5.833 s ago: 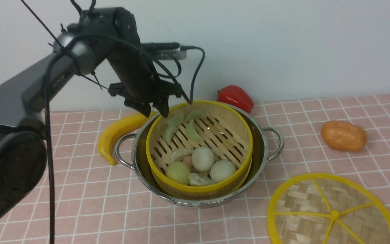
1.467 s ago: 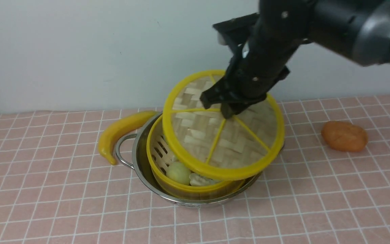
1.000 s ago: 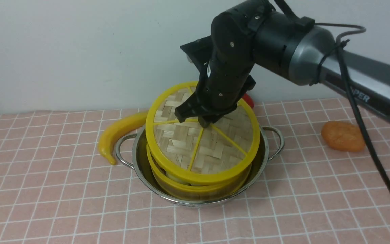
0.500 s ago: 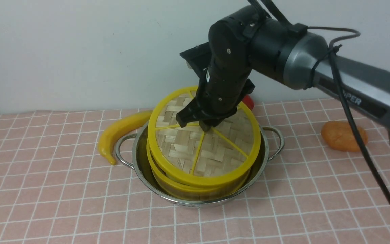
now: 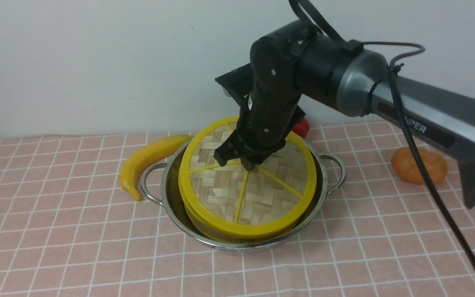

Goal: Place the steamer in the pot on the pink tablecloth, and put the lid on the steamer.
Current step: 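Place the bamboo steamer lid onto the steamer basket in the pot with the right gripper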

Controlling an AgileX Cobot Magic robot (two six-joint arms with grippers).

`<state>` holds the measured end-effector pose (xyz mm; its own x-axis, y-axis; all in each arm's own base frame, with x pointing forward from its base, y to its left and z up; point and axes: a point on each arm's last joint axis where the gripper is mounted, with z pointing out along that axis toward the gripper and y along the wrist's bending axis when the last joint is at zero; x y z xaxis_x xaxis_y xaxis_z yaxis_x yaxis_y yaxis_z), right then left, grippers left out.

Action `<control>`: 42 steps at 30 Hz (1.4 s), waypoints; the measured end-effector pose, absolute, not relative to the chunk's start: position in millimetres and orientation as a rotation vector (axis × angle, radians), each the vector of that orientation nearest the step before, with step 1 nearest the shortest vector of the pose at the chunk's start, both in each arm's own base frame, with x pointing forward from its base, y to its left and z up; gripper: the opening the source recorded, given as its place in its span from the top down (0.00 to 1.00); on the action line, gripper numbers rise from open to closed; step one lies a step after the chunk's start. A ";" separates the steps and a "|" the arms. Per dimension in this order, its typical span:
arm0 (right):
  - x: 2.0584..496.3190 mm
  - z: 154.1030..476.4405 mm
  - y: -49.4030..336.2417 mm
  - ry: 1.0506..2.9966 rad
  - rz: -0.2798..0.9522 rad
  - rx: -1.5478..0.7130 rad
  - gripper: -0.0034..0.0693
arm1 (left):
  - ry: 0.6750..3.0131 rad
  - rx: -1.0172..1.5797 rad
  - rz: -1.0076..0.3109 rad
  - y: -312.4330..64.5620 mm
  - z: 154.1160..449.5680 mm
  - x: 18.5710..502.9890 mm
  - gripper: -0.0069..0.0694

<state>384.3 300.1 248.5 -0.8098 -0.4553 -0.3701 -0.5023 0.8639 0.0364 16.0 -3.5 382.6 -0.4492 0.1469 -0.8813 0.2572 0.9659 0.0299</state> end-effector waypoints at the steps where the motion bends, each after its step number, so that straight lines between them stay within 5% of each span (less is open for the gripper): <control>1: 384.3 248.5 300.1 2.685 0.188 -0.714 0.75 | 2.045 0.286 -0.130 -3.5 382.6 16.0 0.45; 21: 389.2 281.8 304.0 2.582 0.245 -0.680 0.75 | 2.045 0.286 -0.130 -3.5 382.6 16.0 0.45; 42: 398.3 249.5 312.4 2.619 0.226 -0.693 0.75 | 2.045 0.286 -0.131 -3.5 382.6 15.9 0.45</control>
<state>398.3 312.4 249.5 -0.7874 -0.4357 -0.4361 -0.5039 0.8624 0.0480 15.9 -3.5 382.6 -0.4494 0.1462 -0.8813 0.2575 0.9658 0.0289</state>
